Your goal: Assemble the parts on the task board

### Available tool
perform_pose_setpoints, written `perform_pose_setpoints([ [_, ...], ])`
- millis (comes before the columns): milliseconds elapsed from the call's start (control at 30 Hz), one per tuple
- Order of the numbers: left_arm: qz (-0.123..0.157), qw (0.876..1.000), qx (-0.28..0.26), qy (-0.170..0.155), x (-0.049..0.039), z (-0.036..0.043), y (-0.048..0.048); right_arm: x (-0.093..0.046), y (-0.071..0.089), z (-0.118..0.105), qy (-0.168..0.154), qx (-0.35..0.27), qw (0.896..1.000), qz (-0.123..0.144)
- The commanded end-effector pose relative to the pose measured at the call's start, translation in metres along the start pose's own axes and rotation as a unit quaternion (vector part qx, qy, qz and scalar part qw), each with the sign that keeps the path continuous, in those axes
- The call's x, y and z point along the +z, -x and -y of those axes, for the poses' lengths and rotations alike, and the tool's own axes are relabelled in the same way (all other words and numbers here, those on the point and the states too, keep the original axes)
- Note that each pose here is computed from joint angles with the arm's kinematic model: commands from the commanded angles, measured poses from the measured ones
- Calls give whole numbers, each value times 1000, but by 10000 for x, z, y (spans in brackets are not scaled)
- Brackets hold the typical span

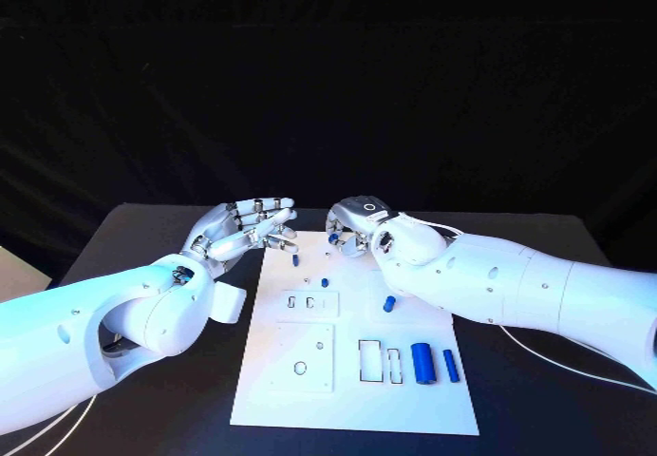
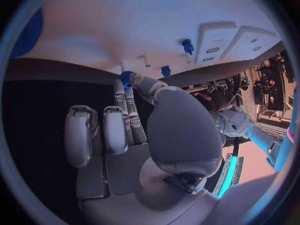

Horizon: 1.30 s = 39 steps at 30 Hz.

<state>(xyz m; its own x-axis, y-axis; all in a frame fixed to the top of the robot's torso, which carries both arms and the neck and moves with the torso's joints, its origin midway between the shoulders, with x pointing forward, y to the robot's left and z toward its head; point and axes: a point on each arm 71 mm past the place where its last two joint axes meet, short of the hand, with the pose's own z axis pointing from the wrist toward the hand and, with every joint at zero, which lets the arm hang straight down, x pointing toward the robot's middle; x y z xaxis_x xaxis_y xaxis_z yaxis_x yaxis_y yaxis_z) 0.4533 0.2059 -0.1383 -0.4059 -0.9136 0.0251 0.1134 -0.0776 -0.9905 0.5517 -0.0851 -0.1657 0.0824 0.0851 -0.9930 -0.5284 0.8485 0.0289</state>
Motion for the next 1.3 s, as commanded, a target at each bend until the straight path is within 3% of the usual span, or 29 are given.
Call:
perform_pose_setpoints([
  [33,-3,1000,-2,-8,6,32,-17,10,-15,1,0,-9,1000,-4],
  [900,-5,1000,-4,-5,8,48,-9,70,-26,-17,6,-15,1000,1],
  [1300,-6,1000,-7,-1,-1,46,7,31,-20,4,10,-7,1000,2],
])
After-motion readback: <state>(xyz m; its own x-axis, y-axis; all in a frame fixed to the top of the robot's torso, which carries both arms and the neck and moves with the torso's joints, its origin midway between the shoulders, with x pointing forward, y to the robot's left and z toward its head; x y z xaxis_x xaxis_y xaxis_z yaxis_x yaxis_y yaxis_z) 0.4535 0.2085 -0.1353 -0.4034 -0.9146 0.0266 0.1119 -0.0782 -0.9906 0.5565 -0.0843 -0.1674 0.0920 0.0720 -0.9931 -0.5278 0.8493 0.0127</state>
